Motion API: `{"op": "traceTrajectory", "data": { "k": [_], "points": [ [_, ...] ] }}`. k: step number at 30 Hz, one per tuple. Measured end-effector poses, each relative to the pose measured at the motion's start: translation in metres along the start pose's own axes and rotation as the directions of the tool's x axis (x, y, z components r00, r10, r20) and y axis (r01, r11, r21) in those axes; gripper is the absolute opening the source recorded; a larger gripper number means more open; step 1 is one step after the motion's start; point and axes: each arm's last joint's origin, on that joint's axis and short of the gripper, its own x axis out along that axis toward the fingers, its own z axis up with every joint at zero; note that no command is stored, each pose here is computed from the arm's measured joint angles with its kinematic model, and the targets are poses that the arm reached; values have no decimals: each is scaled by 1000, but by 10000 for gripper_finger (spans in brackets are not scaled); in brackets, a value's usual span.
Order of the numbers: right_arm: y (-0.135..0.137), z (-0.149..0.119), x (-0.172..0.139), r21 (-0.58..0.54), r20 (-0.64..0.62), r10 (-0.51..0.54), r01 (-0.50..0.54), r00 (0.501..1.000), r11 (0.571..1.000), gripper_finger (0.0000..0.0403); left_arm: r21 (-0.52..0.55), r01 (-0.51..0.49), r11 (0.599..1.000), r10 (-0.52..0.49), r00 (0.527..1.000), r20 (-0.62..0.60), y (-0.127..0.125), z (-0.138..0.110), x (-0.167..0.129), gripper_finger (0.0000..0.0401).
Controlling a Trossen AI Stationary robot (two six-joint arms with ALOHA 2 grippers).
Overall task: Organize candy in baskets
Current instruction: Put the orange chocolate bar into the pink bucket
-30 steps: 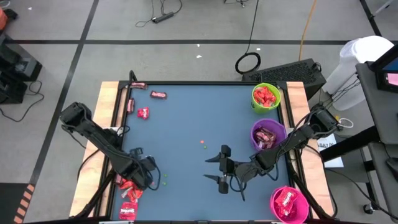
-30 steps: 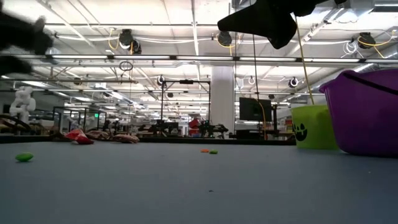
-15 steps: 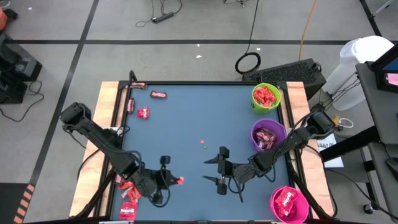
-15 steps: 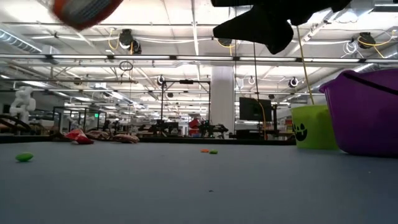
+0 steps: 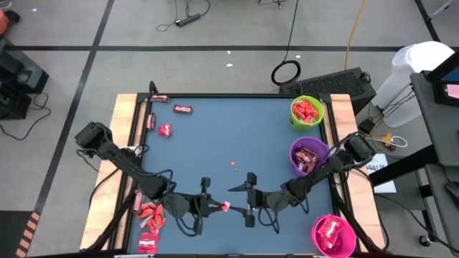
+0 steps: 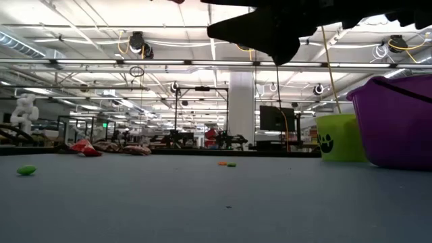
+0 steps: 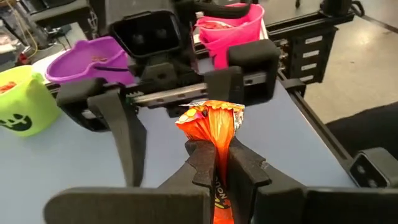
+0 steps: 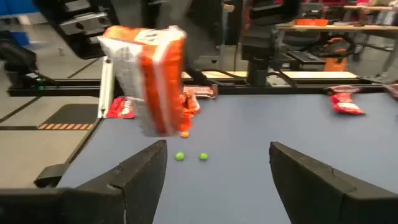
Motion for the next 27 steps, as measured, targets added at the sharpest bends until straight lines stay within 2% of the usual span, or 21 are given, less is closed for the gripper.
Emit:
{"op": "traceTrajectory", "data": {
  "k": [3,11,14,22,27],
  "points": [
    [0,1,1,8,7,41,-41,999,999,270,-7,-15,1000,15,1000,0,5,0,2,25],
    [-5,7,4,44,56,33,-35,998,998,257,-20,-26,999,26,1000,-5,14,-1,8,25],
    [-5,7,4,44,56,34,-36,998,998,222,-21,-30,999,30,1000,-5,15,-1,8,25],
    [-5,7,4,15,60,33,-34,998,999,99,-27,-35,999,34,999,-9,21,-1,11,25],
    [-4,7,4,-12,60,33,-32,998,999,58,-30,-15,999,15,1000,-8,22,-1,11,34]
  ]
}}
